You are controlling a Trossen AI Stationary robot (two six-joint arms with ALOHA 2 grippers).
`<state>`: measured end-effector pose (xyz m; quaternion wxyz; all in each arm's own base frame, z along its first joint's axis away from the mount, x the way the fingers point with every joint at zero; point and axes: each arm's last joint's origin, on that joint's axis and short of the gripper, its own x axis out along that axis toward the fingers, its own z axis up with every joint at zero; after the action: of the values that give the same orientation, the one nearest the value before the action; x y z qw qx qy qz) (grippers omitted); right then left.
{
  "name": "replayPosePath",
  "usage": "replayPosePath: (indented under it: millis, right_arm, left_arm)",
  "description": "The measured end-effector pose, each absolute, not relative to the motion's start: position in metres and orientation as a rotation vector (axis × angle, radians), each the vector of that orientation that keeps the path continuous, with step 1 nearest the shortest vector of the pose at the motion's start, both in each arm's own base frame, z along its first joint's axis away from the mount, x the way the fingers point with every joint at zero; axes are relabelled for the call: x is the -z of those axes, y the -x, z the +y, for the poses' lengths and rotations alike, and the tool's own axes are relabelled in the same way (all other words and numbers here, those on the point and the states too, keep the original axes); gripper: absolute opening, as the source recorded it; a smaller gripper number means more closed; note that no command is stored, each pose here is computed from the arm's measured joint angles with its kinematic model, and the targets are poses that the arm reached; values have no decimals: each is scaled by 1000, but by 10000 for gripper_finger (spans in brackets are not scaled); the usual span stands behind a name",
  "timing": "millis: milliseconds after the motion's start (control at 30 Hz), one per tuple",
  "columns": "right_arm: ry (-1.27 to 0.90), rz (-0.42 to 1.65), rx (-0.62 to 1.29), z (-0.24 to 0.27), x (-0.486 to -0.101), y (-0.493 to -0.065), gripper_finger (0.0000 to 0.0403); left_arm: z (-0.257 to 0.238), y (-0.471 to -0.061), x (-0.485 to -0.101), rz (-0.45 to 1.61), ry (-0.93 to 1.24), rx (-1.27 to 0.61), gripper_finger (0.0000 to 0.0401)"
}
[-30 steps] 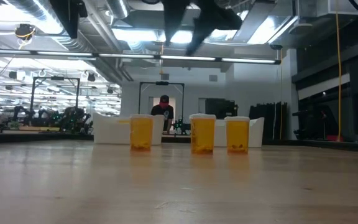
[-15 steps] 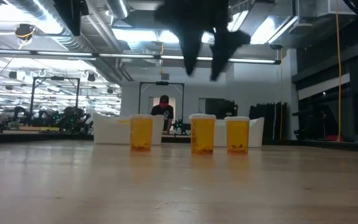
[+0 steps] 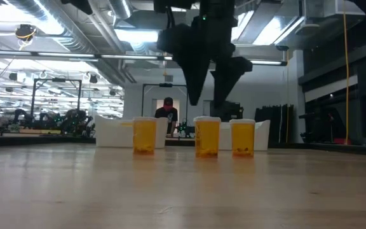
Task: Pick and place medicine bottles into bin by pill shape (circle, oval)
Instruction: Put the orange pill bottle into the left white bin
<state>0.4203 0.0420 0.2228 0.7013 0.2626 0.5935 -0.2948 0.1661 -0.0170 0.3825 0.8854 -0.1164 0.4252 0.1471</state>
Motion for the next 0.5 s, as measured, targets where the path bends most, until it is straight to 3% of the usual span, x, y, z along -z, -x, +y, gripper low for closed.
replayPosePath:
  millis: [500]
  right_arm:
    - [-585, 1351, 614, 26, -196, -419, 283]
  left_arm:
    - [-17, -167, -381, 893, 238, -313, 252]
